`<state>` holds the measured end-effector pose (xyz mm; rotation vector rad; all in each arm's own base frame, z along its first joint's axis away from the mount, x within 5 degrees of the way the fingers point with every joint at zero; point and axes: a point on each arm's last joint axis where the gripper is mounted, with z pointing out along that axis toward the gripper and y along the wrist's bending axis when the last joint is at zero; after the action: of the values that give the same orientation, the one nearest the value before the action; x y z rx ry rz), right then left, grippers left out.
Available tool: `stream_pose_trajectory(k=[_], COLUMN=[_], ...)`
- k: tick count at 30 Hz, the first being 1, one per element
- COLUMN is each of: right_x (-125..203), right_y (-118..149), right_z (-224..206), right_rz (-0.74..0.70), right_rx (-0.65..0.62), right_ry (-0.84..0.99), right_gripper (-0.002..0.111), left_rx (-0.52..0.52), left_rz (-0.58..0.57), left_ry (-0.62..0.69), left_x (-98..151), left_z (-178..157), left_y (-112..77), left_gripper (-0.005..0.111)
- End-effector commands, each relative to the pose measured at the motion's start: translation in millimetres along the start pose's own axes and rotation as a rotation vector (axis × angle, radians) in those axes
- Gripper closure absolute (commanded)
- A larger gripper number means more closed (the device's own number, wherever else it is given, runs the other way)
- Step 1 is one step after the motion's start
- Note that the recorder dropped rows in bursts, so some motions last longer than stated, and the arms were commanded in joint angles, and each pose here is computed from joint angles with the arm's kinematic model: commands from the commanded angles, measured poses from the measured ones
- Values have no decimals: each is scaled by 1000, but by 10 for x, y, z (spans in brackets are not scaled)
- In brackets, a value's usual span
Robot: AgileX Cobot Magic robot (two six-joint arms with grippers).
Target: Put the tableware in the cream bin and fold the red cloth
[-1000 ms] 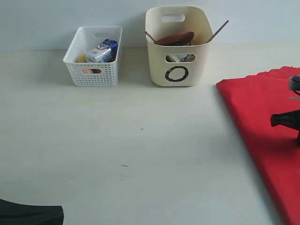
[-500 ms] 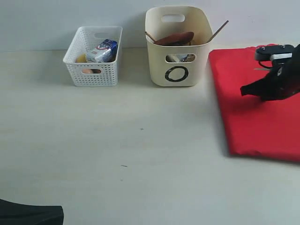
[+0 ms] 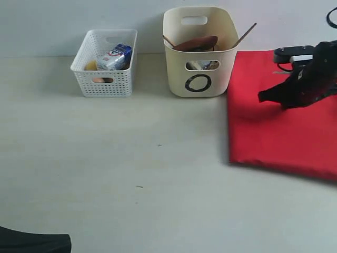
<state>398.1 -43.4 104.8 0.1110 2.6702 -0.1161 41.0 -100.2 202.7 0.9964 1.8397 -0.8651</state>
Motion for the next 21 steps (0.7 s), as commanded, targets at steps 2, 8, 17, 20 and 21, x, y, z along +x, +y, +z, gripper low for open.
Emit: stream_pose_trajectory(k=[2,8,17,20,21], right_x=[-40,122,-346,-513,-560], right_y=[-481,-629,-604,-635,-633], right_z=[-202,154,143,-359,-575], right_rz=[187,278,319,284,270], right_rx=[57,63,58,68,59], right_ry=[-33,-3,0,-43,-58], right_gripper=[108,108,108,108,108], left_rx=[14,14,12,11,11], left_rz=[-2,-6,2,22,26], left_ry=[-25,-25,-21,-19,-19], left_x=[-12,-11,-8,-7,-7], left_z=[-3,-3,-3,-3,-3], left_y=[-11,-11,-10,-9,-9], left_gripper=[106,106,106,106,106])
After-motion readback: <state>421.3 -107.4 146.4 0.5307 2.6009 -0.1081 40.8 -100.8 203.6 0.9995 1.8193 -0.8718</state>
